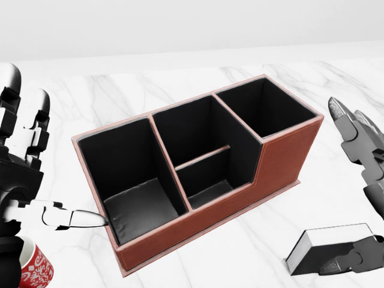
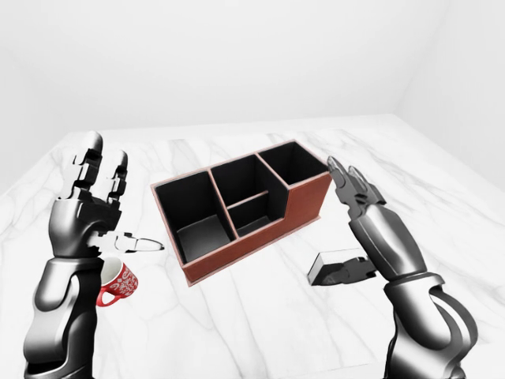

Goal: Pick up the book and place it in the left compartment of the caddy.

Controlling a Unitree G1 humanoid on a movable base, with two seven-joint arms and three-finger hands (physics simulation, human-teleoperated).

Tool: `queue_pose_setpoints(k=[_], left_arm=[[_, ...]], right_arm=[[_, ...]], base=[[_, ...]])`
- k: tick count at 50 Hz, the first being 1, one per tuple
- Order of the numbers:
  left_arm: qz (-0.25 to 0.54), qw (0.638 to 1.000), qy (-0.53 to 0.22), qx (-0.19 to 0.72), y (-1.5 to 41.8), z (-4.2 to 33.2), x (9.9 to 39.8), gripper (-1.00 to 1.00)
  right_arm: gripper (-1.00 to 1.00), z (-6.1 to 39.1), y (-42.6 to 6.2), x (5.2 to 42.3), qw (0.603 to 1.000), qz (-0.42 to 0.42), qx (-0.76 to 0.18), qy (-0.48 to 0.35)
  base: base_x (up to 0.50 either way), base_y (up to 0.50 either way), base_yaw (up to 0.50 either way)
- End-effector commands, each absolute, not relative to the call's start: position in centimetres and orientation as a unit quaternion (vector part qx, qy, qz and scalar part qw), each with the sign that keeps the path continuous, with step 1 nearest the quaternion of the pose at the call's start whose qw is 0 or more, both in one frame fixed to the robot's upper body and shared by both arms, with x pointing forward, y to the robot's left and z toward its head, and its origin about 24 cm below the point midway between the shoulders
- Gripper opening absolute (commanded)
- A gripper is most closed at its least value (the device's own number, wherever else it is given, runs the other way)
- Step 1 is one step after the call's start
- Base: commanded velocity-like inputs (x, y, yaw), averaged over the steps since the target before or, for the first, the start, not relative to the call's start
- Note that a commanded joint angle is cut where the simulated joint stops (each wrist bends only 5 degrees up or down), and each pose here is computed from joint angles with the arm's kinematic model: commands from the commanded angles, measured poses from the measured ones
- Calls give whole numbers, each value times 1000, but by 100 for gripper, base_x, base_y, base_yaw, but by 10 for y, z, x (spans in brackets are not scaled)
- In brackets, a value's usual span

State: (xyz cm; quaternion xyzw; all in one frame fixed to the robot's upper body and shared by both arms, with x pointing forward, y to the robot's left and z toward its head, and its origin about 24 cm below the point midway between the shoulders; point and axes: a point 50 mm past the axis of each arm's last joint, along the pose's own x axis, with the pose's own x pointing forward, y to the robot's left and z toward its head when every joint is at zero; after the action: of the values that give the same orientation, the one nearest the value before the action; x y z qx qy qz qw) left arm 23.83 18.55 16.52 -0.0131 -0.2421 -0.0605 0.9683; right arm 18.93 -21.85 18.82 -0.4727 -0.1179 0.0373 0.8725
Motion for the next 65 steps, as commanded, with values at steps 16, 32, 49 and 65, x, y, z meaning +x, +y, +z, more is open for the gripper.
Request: queue_pose_setpoints(k=[16,32,49,65], left_arm=[[-45,970,-238,-9,196,163,234,100],[-35,974,-223,-12,201,156,236,100],[-22,977,-213,-13,207,152,237,100],[-19,977,-213,-12,209,152,235,100]], right_arm=[[100,132,-253,216,821,14,-562,95],[100,121,-244,234,749,54,-651,116],[100,109,-239,257,715,96,-680,132],[100,77,-244,250,700,132,-676,189]], base=[[0,0,0],[0,0,0],[0,0,0],[0,0,0]])
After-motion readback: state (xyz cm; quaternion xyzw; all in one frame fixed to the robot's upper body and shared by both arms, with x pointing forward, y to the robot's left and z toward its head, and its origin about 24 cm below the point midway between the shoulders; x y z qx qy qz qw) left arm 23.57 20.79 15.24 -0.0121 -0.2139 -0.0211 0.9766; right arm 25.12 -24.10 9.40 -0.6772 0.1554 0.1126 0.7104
